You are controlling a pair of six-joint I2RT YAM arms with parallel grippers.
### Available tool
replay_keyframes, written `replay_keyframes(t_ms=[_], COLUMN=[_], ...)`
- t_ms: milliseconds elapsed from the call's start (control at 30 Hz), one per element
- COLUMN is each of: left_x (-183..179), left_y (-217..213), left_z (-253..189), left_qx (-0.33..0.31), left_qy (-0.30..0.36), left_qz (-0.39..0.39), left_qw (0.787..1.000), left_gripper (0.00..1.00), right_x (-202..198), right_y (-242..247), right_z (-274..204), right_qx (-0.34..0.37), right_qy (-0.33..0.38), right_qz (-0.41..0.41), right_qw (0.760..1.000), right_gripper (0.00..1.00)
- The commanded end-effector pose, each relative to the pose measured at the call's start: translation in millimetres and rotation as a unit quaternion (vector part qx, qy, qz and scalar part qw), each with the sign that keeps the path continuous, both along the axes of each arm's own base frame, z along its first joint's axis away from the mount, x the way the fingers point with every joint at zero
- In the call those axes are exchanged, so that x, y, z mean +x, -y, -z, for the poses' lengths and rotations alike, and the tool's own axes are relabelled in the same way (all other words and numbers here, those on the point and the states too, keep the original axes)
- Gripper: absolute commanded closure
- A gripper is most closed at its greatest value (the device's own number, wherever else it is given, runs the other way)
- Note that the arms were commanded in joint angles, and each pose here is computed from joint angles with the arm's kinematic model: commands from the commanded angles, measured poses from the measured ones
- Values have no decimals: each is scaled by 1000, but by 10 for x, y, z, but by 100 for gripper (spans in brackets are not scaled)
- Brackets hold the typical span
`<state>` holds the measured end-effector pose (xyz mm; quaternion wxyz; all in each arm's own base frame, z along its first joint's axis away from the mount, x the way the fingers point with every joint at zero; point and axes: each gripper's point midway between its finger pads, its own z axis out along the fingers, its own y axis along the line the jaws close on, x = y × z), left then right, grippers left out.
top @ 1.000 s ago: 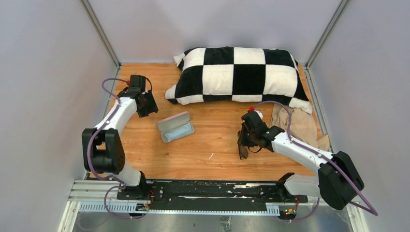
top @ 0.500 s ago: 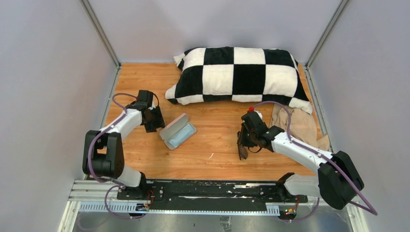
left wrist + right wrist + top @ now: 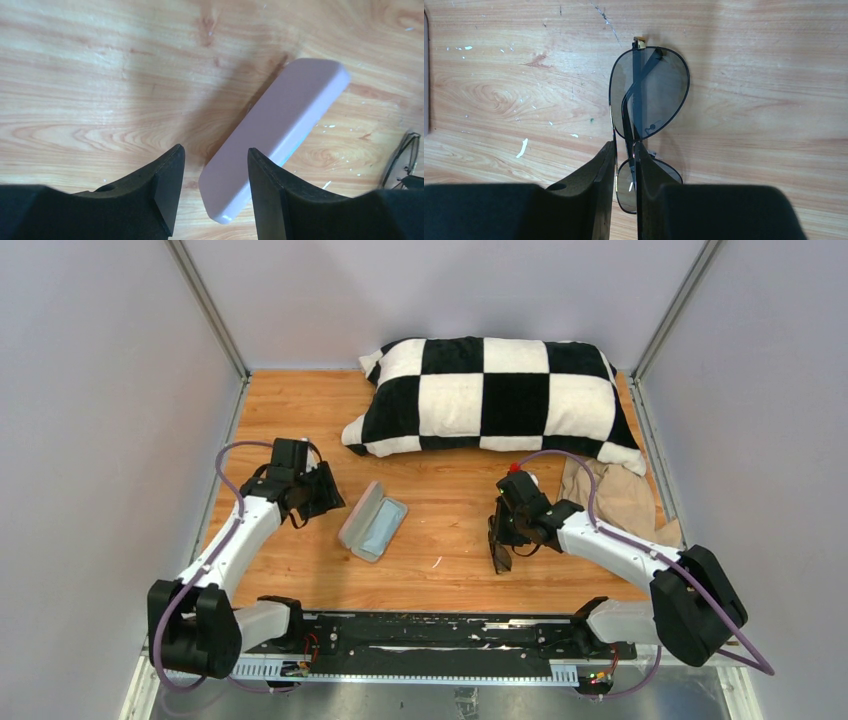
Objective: Organize the sunglasses
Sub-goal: Move the sunglasses case at the center of the board.
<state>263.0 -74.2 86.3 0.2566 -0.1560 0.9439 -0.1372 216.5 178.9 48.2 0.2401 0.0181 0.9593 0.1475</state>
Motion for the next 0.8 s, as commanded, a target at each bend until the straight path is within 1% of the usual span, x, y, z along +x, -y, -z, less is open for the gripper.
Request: replay_keyframes(t_ms=[0, 67, 133, 233, 300, 400, 500, 600, 700, 767], left_x=[60, 80, 96, 190, 251, 256, 216, 164, 116, 79], left_y=[-82, -69, -64, -86, -180, -197, -189, -121, 51, 243], left_z=[-320, -416, -466, -401, -250, -18, 148, 318, 487, 578], left_qx=[31, 31, 32, 39, 49, 37, 28, 2, -32, -58], left_qy=[35, 44, 48, 48, 23, -28, -51, -58, -64, -63], left_qz=[16, 26, 30, 30, 14, 7, -13, -32, -22, -2], left_qw=[999, 998, 998, 998, 998, 999, 998, 998, 997, 996], left_gripper=[45, 44, 44, 44, 44, 44, 44, 44, 44, 44], right_x=[-46, -27, -49, -20, -1, 14, 40, 63, 85, 95], right_y=[-26, -39, -119, -189, -257, -379, -454, -507, -537, -561], right_z=[45, 37, 2, -17, -2, -14, -61, -99, -91, -99], right_qx=[-3, -2, 16, 30, 40, 59, 63, 63, 59, 59], right_qy=[-5, -4, -13, -19, -28, -40, -35, -29, -32, -32], right_qz=[-15, -14, -20, -13, -12, -17, -17, -19, -20, -22], right_qw=[1000, 1000, 1000, 999, 999, 997, 997, 997, 998, 998], right_gripper=[100, 100, 100, 100, 100, 100, 100, 100, 100, 100])
